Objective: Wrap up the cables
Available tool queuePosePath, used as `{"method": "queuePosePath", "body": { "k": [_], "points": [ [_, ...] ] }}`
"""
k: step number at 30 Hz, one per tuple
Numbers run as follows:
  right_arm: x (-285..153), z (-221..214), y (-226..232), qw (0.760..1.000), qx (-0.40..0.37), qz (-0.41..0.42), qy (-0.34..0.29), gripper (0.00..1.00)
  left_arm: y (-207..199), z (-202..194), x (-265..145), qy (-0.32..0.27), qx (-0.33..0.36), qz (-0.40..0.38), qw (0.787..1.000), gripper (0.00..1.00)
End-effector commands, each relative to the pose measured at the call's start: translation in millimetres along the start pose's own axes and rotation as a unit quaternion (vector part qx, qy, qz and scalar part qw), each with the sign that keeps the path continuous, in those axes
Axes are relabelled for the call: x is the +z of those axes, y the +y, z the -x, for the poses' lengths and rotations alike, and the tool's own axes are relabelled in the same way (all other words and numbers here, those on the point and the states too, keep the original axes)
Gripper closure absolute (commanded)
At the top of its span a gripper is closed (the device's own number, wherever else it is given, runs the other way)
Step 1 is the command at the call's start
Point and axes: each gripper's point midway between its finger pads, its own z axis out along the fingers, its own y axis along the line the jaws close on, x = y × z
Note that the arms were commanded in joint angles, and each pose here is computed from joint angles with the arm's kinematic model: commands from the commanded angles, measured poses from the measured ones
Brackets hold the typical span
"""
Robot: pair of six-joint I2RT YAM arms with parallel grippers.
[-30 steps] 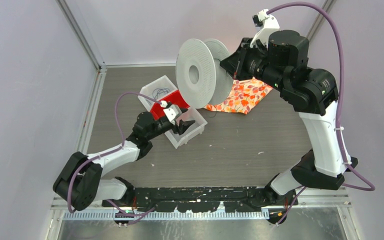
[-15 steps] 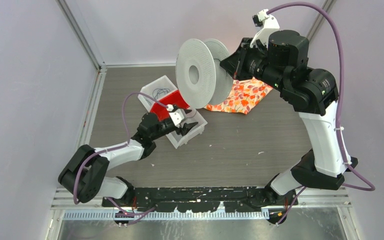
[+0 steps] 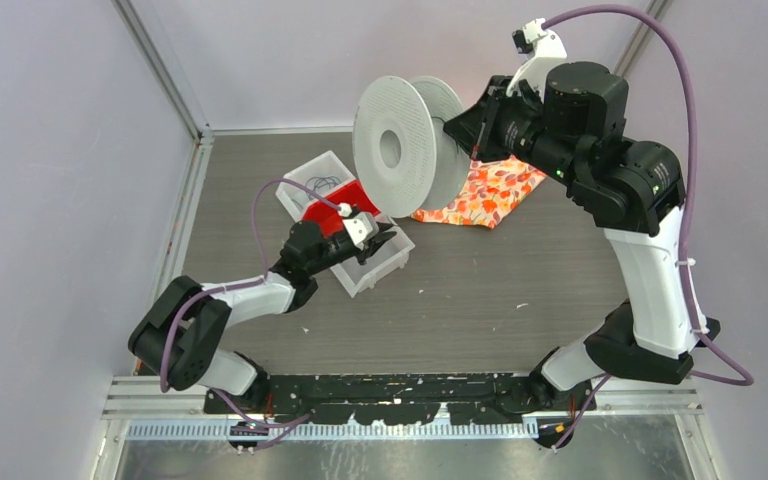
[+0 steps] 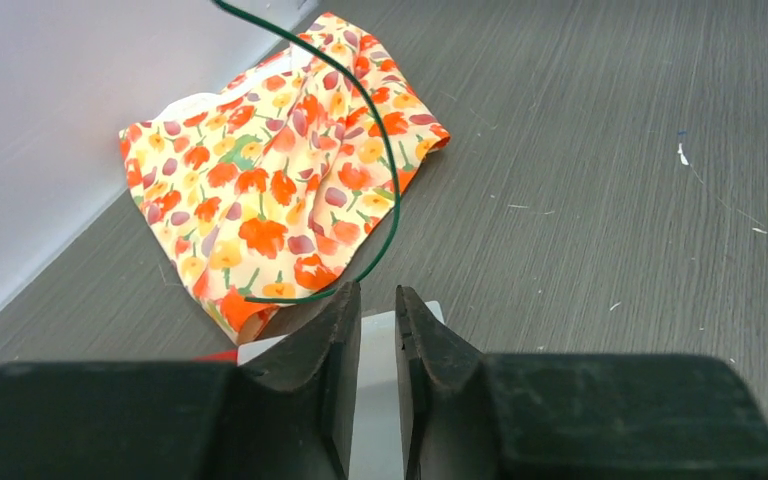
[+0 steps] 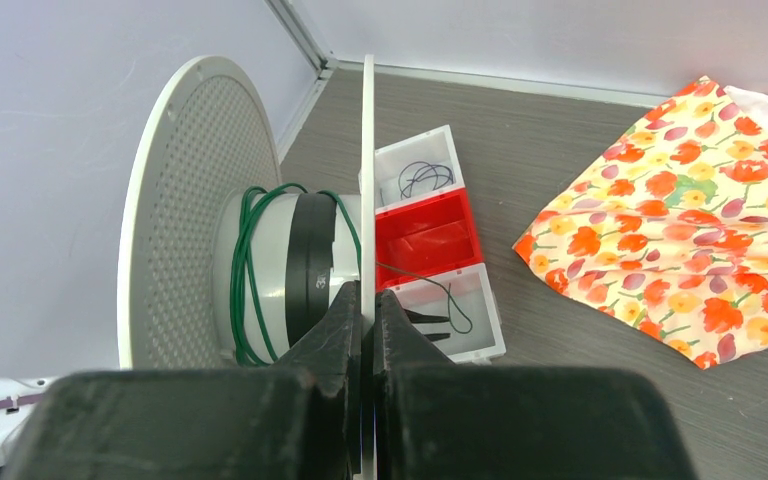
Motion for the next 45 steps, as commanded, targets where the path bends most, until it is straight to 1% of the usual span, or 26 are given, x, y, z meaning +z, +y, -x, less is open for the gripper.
{"method": "queuePosePath", "body": {
  "k": [1, 10, 15, 20, 24, 29, 31, 35, 39, 40, 42, 45],
  "points": [
    [-22.4, 42.2, 15.7, 0.996, 0.019, 0.035, -0.082, 1.0, 4.1, 33.1, 7.2, -0.052, 0.027, -0.002, 0.998, 0.76],
    [-17.7, 40.3, 16.8, 0.996, 0.019, 0.037, -0.077, 1.0, 6.6, 36.6, 4.7, -0.053, 0.041, 0.005, 0.998, 0.63],
    [-17.1, 39.9, 16.4, 0.996, 0.019, 0.036, -0.077, 1.0, 8.1, 43.7, -0.3, -0.057, 0.053, 0.011, 0.997, 0.62],
    [-14.6, 39.2, 18.5, 0.996, 0.02, 0.04, -0.074, 1.0, 7.1, 47.4, -1.5, -0.058, 0.059, 0.008, 0.997, 0.6],
    [-15.3, 40.7, 19.9, 0.996, 0.022, 0.044, -0.076, 1.0, 2.6, 43.4, 1.3, -0.054, 0.055, -0.008, 0.997, 0.56],
    [-17.8, 41.7, 20.9, 0.996, 0.024, 0.047, -0.078, 1.0, -5.2, 33.6, 5.5, -0.044, 0.041, -0.03, 0.998, 0.56],
    [-18.3, 42.1, 21.1, 0.995, 0.025, 0.047, -0.079, 1.0, -5.1, 31.7, 6.8, -0.043, 0.039, -0.031, 0.998, 0.6],
    [-20.0, 42.5, 21.1, 0.995, 0.026, 0.048, -0.08, 1.0, -2.2, 32.2, 9.4, -0.043, 0.038, -0.027, 0.998, 0.8],
    [-20.4, 42.8, 21.1, 0.995, 0.026, 0.047, -0.081, 1.0, -0.7, 34.9, 11.2, -0.046, 0.037, -0.026, 0.998, 0.98],
    [-20.4, 43.1, 19.8, 0.995, 0.026, 0.044, -0.082, 1.0, -0.4, 35.7, 11.0, -0.047, 0.035, -0.025, 0.998, 0.99],
    [-19.1, 43.4, 15.4, 0.996, 0.025, 0.033, -0.085, 1.0, 0.8, 37.8, 9.9, -0.048, 0.026, -0.019, 0.998, 1.0],
    [-14.3, 42.5, -4.0, 0.995, 0.022, -0.018, -0.094, 1.0, -5.3, 46.1, 1.9, -0.054, -0.018, -0.019, 0.998, 1.0]
  ]
}}
